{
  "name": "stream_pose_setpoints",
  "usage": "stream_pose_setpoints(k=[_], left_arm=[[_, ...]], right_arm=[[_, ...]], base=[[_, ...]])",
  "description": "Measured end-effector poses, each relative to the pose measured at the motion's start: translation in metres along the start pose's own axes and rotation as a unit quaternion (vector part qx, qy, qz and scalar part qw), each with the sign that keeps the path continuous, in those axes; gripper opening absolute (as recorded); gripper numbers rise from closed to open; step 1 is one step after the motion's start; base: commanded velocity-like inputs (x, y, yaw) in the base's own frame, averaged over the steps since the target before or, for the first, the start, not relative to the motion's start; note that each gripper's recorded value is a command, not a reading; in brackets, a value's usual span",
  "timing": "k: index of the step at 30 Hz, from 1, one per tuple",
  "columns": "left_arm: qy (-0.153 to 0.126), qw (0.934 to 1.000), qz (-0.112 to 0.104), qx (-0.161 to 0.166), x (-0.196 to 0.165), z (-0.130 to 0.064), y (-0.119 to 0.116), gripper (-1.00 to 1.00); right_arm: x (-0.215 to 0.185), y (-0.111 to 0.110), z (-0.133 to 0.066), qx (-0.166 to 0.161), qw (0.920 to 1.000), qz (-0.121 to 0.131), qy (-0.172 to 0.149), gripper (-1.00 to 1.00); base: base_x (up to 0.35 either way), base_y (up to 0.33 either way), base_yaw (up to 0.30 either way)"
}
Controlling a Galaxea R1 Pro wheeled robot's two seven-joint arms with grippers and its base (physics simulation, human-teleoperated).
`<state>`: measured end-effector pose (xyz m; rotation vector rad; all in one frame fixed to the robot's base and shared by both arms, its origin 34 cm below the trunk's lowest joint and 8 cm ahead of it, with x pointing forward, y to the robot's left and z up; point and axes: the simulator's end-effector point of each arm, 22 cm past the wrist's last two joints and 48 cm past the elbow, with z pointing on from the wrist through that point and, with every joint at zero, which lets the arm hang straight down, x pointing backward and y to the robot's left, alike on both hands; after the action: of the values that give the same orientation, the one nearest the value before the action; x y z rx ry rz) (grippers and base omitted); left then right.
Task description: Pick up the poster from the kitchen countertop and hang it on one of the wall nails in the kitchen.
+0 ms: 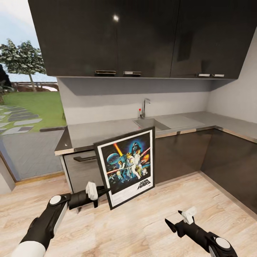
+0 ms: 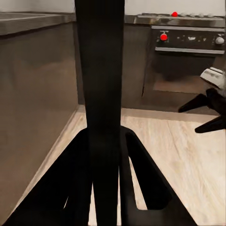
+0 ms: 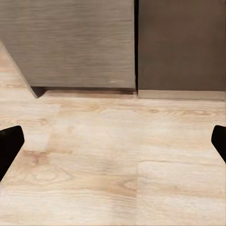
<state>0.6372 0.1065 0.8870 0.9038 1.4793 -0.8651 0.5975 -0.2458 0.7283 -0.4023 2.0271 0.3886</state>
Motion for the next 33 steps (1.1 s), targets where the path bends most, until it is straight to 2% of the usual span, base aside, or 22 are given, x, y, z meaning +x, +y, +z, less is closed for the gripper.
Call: stream_pose_setpoints(k=[1,3,6,8,11,12,14,18,21,25,30,32,33], left_arm=[[0.0,1.0,0.009,0.0,-0.004,-0.006,-0.01,-1.0],[0.007,1.0,0.001,0.001,0.001,-0.011,-0.021,-1.0],[0.027,0.9989,-0.039,0.003,0.022,-0.02,-0.041,-1.0],[0.032,0.9982,-0.051,0.004,0.028,-0.022,-0.046,-1.0],[0.035,0.9977,-0.058,0.006,0.031,-0.023,-0.05,-1.0],[0.035,0.9976,-0.059,0.011,0.031,-0.024,-0.053,-1.0],[0.035,0.997,-0.062,0.028,0.032,-0.024,-0.062,-1.0],[0.031,0.9951,-0.069,0.064,0.029,-0.033,-0.075,-1.0],[0.026,0.9952,-0.071,0.062,0.026,-0.039,-0.072,-1.0],[0.022,0.9952,-0.073,0.061,0.025,-0.043,-0.07,-1.0],[0.021,0.9952,-0.074,0.061,0.024,-0.043,-0.07,-1.0],[0.021,0.9952,-0.074,0.061,0.024,-0.044,-0.07,-1.0],[0.02,0.9952,-0.074,0.061,0.024,-0.044,-0.07,-1.0]], right_arm=[[-0.003,0.001,-0.001,-0.002,1.0,0.0,-0.002,1.0],[-0.005,0.001,-0.002,-0.003,1.0,-0.001,-0.004,1.0],[-0.017,0.003,-0.004,-0.007,0.9998,-0.008,-0.015,1.0],[-0.029,0.01,-0.007,-0.021,0.9994,-0.013,-0.023,1.0],[-0.038,0.01,-0.018,-0.041,0.9991,0.002,-0.013,1.0],[-0.044,0.005,-0.027,-0.048,0.9987,0.014,-0.01,1.0],[-0.056,-0.002,-0.042,-0.062,0.9978,0.019,-0.012,1.0],[-0.071,-0.016,-0.069,-0.089,0.996,0.004,-0.009,1.0],[-0.074,-0.022,-0.077,-0.094,0.9955,-0.004,-0.005,1.0],[-0.076,-0.017,-0.083,-0.118,0.9929,-0.011,-0.002,1.0],[-0.08,-0.004,-0.099,-0.177,0.9839,-0.026,0.006,1.0],[-0.086,0.009,-0.106,-0.217,0.9755,-0.033,0.004,1.0],[-0.088,0.013,-0.108,-0.227,0.9733,-0.035,0.003,1.0]], base=[[0.0,0.0,0.0],[0.0,0.0,0.0],[0.0,0.0,0.0],[0.0,0.0,0.0],[0.0,0.0,0.0],[0.0,0.0,0.0],[0.0,0.0,0.0],[0.0,0.0,0.0],[0.0,0.0,0.0],[0.0,0.0,0.0],[0.0,0.0,0.0],[0.0,0.0,0.0],[0.0,0.0,0.0]])
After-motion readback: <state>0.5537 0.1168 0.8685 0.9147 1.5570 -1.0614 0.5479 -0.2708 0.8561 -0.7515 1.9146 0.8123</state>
